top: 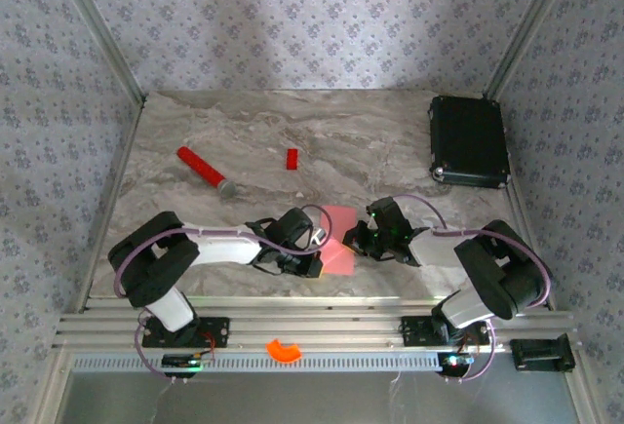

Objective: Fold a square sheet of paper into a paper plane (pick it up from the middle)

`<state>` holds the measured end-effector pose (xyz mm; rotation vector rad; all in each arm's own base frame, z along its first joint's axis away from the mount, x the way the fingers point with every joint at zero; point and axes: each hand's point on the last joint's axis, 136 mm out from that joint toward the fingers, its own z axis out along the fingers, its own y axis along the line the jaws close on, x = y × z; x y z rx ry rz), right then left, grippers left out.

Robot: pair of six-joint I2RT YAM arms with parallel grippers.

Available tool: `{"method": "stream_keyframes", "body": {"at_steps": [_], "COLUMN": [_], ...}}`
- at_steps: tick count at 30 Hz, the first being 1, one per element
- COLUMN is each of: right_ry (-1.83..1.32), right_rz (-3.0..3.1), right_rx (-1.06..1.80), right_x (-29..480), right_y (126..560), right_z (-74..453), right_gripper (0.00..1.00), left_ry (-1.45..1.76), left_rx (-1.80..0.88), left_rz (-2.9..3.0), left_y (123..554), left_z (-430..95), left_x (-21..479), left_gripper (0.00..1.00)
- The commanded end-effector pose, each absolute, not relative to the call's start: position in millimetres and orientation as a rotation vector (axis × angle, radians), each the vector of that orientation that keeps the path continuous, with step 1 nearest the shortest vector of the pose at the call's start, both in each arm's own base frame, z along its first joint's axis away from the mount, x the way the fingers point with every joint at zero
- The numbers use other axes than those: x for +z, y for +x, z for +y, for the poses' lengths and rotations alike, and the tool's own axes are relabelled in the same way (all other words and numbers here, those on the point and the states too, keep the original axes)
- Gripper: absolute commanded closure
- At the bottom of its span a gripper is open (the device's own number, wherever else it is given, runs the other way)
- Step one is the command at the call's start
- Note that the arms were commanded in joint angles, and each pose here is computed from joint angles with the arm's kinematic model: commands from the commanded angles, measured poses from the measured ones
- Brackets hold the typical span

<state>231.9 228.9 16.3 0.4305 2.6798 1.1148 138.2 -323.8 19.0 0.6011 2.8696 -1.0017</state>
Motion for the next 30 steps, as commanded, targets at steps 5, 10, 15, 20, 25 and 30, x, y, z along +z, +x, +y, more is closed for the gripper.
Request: {"method": "stream_keyframes", "body": {"at_steps": [5,10,15,20,25,30], "right_ry": [0.533,0.479,0.498,0.508,0.511,0.502], "right_rz": [2.824,2.815,2.818,2.811,2.809,2.806], "right_rx": [0.931,0.922,0.908,0.907,0.905,0.916], "right_x": [-18.1,-2.4,-4.0,-3.2,-2.6,0.6], "right_y": [209.7,220.5,217.4,216.1,215.4,217.2], "right_z": [204.4,210.2,205.5,203.2,201.9,204.4], "right_gripper": [1.00,1.00,1.00,1.00,1.00,0.99], "left_ry": [0.597,0.551,0.512,0.560,0.590,0.591], "left_rx": [-1.112,-1.047,-1.043,-1.099,-1.068,-0.968], "left_rz": [2.802,2.743,2.754,2.788,2.842,2.888], "left_y": [144.8,162.7,172.1,162.8,154.9,150.7], "left_z": [-341.7,-337.6,-332.9,-339.8,-337.6,-329.0], "left_x": [57.6,71.4,65.1,51.8,30.4,11.2], "left_gripper": [0.91,0.94,0.98,0.98,0.97,0.97]}}
